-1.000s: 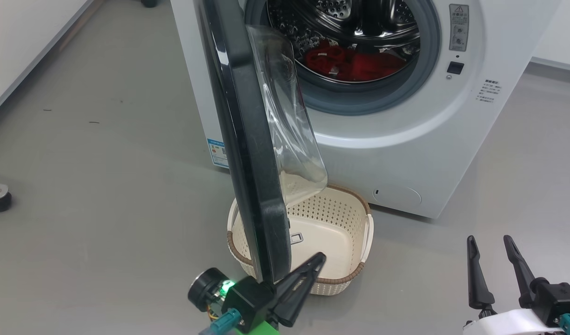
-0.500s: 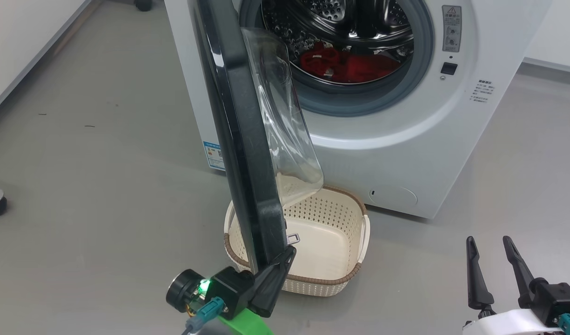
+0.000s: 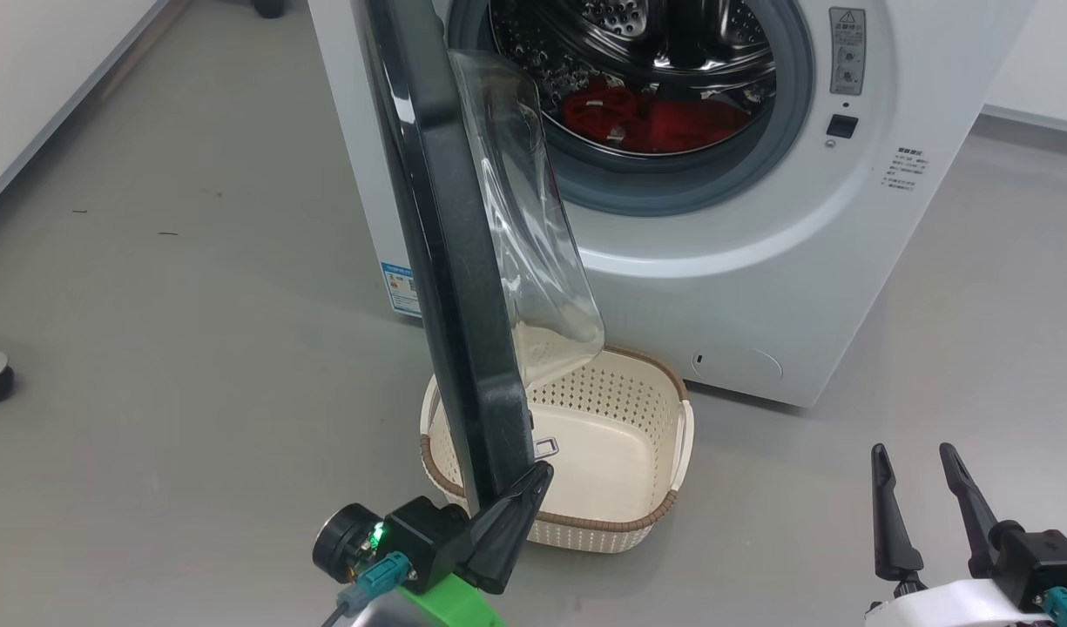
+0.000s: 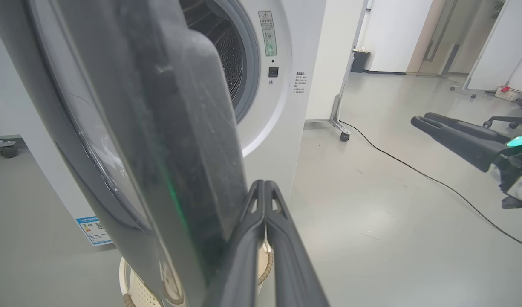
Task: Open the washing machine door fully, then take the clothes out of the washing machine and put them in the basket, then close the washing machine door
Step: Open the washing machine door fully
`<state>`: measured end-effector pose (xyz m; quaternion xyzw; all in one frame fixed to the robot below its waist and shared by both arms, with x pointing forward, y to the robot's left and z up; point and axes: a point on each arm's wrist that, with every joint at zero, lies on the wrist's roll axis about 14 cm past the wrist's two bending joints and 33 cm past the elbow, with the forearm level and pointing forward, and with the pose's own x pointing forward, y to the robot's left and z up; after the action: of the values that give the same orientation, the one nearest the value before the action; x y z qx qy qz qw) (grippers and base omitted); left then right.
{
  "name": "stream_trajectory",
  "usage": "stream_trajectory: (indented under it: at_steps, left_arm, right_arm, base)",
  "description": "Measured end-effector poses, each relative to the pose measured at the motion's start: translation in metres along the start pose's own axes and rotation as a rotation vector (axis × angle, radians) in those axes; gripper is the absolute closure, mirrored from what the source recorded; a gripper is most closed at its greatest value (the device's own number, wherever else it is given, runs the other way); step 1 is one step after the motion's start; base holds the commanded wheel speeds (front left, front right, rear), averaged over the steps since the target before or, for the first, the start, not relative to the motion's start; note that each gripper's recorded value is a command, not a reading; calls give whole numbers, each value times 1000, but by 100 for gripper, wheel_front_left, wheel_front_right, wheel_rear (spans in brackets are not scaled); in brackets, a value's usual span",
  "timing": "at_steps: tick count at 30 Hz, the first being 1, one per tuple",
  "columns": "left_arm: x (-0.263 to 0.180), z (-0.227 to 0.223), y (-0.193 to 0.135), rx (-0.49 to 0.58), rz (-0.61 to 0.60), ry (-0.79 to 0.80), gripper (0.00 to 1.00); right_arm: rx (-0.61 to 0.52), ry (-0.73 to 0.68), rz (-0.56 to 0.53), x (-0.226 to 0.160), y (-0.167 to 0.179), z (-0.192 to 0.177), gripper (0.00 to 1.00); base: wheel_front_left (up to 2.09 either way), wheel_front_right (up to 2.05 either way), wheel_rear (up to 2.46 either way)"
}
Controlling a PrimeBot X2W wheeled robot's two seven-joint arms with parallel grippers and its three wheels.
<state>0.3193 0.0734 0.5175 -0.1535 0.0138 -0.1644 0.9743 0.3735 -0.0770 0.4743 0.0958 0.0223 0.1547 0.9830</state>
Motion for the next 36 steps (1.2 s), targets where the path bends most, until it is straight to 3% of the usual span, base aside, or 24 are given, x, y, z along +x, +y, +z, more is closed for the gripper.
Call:
stream_trajectory:
  at_steps: [24,36]
  left_arm:
    - [-1,6,13,3,78,-43,100]
    - [-18,9,37,18,206,-66,100]
  right_arm:
    - [9,19,16,10,4,-7,0]
    - [9,28,66,21,19,-10,0]
  base:
    - [0,0,0]
    - [0,0,0]
